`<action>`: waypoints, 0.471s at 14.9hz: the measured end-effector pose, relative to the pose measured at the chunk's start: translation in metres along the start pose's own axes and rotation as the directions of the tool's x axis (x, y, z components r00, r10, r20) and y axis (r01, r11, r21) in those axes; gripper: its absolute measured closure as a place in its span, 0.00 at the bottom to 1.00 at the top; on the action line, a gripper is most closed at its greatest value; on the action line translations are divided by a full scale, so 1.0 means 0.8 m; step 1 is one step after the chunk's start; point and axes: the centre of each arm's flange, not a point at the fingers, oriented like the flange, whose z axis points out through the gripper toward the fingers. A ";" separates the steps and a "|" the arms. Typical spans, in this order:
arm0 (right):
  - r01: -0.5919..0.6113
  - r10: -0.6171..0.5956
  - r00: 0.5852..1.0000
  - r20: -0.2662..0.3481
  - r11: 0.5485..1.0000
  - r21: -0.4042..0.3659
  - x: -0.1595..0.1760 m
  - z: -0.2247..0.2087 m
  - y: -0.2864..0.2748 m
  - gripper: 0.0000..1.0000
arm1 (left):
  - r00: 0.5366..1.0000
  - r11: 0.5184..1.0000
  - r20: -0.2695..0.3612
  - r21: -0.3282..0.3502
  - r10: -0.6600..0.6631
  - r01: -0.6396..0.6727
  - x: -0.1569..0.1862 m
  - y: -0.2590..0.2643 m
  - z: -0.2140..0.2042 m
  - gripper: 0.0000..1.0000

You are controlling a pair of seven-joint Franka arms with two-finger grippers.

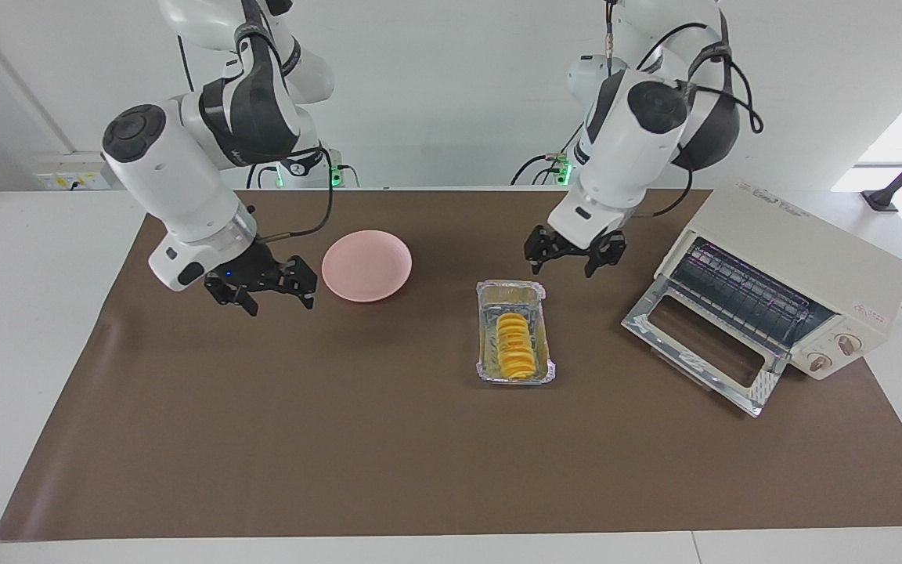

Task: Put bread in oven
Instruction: 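Grasp the foil tray rim with the left gripper while the right gripper withdraws, then carry the foil tray with the left gripper into the open toaster oven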

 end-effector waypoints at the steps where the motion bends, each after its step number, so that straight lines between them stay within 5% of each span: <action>1: 0.024 -0.024 1.000 0.008 1.000 -0.011 -0.005 -0.009 0.019 0.00 | 1.000 1.000 0.002 0.001 -0.003 0.003 0.006 0.014 0.022 0.00; 7: 0.068 -0.052 0.987 0.151 0.992 -0.103 -0.081 -0.093 0.061 0.00 | 1.000 0.998 0.013 0.063 -0.007 0.006 0.016 0.120 0.158 0.00</action>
